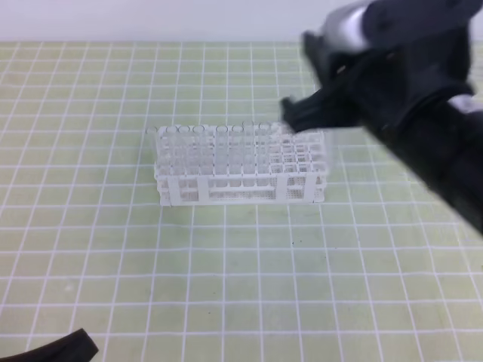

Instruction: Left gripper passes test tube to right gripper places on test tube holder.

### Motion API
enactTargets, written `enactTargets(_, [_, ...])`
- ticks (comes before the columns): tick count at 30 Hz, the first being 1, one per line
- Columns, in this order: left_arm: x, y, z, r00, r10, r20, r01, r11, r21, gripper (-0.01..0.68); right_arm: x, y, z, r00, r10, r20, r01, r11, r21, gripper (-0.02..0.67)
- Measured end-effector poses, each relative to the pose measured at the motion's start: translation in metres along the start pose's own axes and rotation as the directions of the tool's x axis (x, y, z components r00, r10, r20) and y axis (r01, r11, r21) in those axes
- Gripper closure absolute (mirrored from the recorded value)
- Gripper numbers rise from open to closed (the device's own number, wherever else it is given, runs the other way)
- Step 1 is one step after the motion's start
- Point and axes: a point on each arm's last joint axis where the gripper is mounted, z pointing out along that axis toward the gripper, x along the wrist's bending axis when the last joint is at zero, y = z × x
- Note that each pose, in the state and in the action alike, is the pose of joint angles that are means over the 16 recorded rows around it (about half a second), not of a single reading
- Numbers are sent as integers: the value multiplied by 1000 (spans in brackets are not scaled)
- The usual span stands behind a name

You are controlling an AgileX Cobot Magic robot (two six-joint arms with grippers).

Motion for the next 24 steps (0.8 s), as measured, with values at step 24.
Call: enactTargets(24, [0,1,0,1000,-3,0,3,1000,-4,672,-33,-12,15,999,19,28,-19,1000,18,641])
